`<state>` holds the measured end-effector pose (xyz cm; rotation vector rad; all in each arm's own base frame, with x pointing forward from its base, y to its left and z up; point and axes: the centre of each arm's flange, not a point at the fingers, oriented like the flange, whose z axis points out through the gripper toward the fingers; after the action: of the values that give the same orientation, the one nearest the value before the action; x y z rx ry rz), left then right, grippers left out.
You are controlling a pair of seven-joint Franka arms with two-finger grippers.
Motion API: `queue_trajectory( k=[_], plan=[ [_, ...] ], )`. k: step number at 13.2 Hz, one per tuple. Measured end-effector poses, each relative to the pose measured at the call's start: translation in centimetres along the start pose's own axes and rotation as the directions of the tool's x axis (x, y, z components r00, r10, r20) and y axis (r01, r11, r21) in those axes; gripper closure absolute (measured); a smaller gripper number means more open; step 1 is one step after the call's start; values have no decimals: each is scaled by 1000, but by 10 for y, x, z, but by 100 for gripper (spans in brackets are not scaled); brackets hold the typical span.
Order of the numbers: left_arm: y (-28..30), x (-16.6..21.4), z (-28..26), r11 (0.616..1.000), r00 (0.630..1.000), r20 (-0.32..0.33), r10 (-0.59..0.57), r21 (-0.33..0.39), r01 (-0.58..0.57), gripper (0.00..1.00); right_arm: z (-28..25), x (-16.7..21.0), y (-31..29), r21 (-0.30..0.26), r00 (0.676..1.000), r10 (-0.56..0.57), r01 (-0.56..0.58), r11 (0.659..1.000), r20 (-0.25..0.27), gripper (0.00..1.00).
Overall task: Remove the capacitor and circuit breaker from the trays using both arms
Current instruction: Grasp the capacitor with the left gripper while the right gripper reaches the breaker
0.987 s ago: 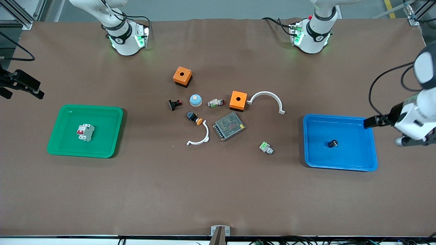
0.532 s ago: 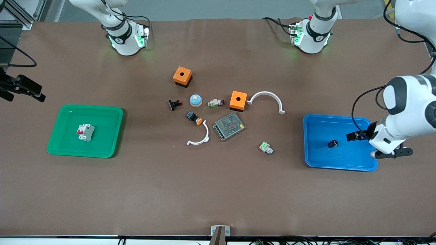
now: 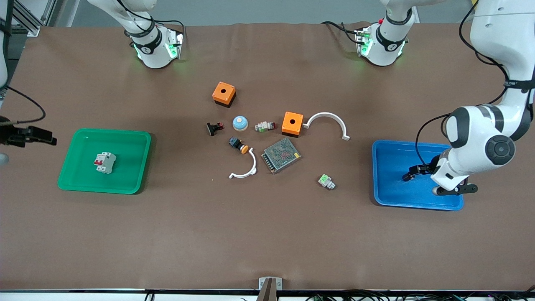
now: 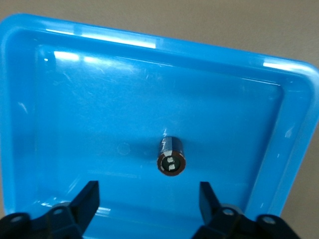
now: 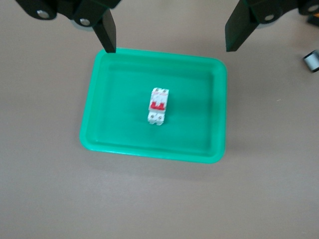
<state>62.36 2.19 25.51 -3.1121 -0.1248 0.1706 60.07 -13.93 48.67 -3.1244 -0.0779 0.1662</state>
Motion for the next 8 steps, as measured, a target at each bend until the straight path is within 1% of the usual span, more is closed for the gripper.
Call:
queue_trajectory(
  k=[1,2,3,4,5,6,8],
  plan=[
    [1,1,7,1000,1000,-2,1,-1,-1,15,17,2,6,1,1000,3,-3,1000,1,3],
    [2,3,14,1000,1000,-5,1,-3,-1,21,31,4,8,1,1000,3,-3,1000,5,3],
    [3,4,20,1000,1000,-8,2,-4,-2,22,46,5,7,2,1000,1,-1,1000,7,3],
    [3,4,26,1000,1000,-4,3,-5,-3,25,60,6,6,1,1000,0,0,1000,3,3],
    [4,4,30,1000,1000,0,1,-7,-1,25,74,5,6,-2,1000,-1,1,1000,-5,2],
    [4,4,33,1000,1000,5,-5,-15,5,27,88,4,5,-4,1000,-1,1,1000,-14,2],
    [8,3,37,999,1000,14,-20,-38,21,28,123,-3,3,-5,1000,1,-1,1000,-16,1]
  ],
)
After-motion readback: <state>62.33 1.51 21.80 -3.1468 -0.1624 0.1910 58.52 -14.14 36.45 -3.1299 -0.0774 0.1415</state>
